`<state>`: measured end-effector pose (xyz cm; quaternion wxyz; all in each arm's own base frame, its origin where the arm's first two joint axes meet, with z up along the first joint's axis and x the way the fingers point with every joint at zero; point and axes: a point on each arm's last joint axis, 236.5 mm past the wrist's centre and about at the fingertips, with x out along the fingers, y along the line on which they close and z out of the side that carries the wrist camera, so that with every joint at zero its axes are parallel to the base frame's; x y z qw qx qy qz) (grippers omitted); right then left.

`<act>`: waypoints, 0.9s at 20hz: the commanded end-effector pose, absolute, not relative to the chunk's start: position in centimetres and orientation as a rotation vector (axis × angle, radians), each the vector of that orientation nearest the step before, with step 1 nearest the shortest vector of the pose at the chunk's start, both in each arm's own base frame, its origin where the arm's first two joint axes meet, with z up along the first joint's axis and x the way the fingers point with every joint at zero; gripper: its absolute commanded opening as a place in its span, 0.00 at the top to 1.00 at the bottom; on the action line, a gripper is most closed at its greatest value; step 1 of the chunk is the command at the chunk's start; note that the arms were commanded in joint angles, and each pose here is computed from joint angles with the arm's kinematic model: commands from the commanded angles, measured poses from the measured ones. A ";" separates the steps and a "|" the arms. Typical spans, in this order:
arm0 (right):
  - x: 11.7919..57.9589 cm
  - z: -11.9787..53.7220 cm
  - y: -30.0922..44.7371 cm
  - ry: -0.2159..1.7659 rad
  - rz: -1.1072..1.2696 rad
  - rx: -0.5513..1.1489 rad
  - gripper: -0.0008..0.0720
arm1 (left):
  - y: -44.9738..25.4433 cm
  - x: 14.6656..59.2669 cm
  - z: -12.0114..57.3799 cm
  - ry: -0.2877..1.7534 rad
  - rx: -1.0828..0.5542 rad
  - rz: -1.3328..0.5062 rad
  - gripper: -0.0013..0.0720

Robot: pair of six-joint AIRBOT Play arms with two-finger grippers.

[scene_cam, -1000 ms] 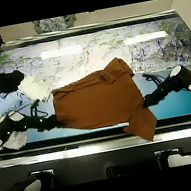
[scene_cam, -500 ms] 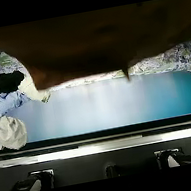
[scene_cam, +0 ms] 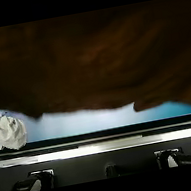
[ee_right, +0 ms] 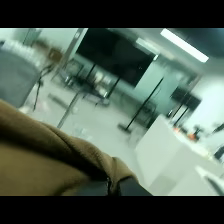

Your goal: Fold the shirts.

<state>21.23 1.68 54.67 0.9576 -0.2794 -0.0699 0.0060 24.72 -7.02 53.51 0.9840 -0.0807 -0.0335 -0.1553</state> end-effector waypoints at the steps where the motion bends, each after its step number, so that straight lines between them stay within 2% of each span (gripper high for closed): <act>1: 26.7 44.0 -0.5 0.302 0.108 -0.554 0.93 | -5.4 30.5 44.8 0.252 -0.109 -0.235 0.94; 4: 35.2 30.4 -0.5 0.680 0.318 -0.415 0.93 | -5.2 37.7 32.2 0.582 -0.086 -0.242 0.95; 6: 40.2 22.3 -0.4 0.803 0.386 -0.295 0.93 | -4.9 41.4 21.9 0.805 -0.093 -0.241 0.94; 9: 47.5 12.8 0.2 0.863 0.409 -0.055 0.93 | -4.5 45.9 9.2 0.997 -0.163 -0.205 0.94; 11: 51.7 9.5 1.3 0.821 0.424 0.113 0.93 | -4.4 48.1 3.7 1.078 -0.188 -0.189 0.94; 14: 55.3 5.5 2.1 0.798 0.416 0.312 0.93 | -5.3 49.4 -1.9 1.178 -0.257 -0.204 0.94; 18: 55.1 0.0 3.3 0.906 0.442 0.344 0.92 | -7.7 49.0 -6.0 1.275 -0.384 -0.247 0.94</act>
